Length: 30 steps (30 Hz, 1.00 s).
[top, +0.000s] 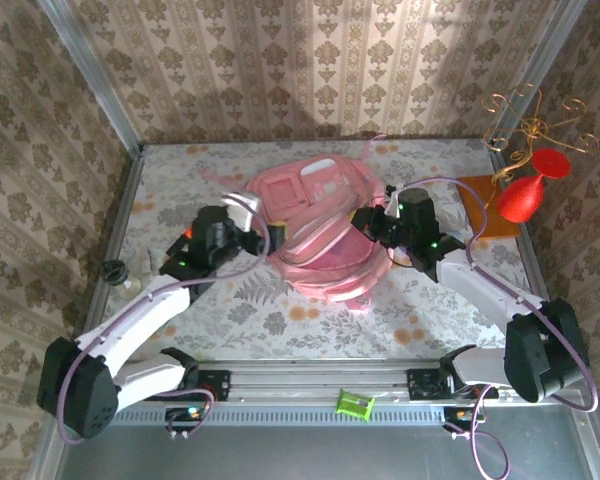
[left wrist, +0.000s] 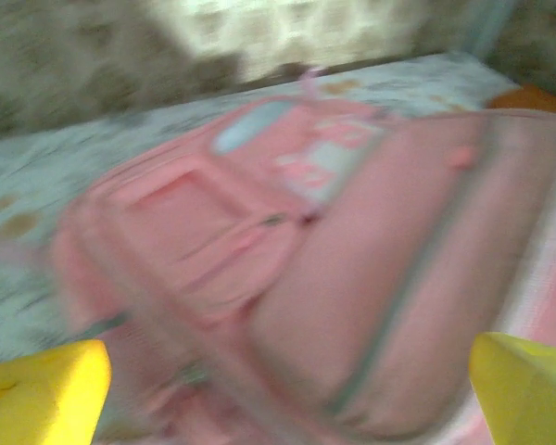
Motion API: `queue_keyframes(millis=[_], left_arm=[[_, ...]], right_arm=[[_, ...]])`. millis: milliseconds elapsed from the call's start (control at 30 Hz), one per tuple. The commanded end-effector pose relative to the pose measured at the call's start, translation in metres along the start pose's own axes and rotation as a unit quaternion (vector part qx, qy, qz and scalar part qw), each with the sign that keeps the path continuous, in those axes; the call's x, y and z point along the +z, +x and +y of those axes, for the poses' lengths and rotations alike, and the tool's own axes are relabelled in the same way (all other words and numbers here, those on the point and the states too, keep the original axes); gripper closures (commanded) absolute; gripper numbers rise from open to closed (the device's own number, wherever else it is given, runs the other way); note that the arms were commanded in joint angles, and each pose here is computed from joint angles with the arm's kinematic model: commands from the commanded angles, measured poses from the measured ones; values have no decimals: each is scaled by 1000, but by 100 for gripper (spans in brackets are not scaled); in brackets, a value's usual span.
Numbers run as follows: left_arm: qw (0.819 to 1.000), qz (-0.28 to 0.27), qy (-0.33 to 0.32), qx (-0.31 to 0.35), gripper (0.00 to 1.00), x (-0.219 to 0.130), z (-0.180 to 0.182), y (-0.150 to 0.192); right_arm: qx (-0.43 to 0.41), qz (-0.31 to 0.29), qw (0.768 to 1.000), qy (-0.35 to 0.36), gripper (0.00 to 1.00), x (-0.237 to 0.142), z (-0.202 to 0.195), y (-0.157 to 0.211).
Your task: Pack the student bag
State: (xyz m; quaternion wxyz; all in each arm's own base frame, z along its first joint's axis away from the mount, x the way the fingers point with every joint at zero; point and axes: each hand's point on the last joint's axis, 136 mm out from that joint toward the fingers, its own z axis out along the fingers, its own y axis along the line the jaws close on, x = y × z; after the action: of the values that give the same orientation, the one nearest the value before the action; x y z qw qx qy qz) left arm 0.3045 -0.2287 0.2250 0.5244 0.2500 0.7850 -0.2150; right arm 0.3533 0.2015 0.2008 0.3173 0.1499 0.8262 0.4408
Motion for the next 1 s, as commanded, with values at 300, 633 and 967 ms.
queue_keyframes(millis=[300,633,967], left_arm=[[960,10,122,253,0,64,-89,10],[975,27,32,218,47,101,-47,5],[995,3,30,93,100,81,-11,-23]], right_arm=[[19,-37,997,-57,100,2,44,-15],[-17,-8,998,-56,90,-5,51,-13],[-211,-14,926,313,23,-70,-101,-69]])
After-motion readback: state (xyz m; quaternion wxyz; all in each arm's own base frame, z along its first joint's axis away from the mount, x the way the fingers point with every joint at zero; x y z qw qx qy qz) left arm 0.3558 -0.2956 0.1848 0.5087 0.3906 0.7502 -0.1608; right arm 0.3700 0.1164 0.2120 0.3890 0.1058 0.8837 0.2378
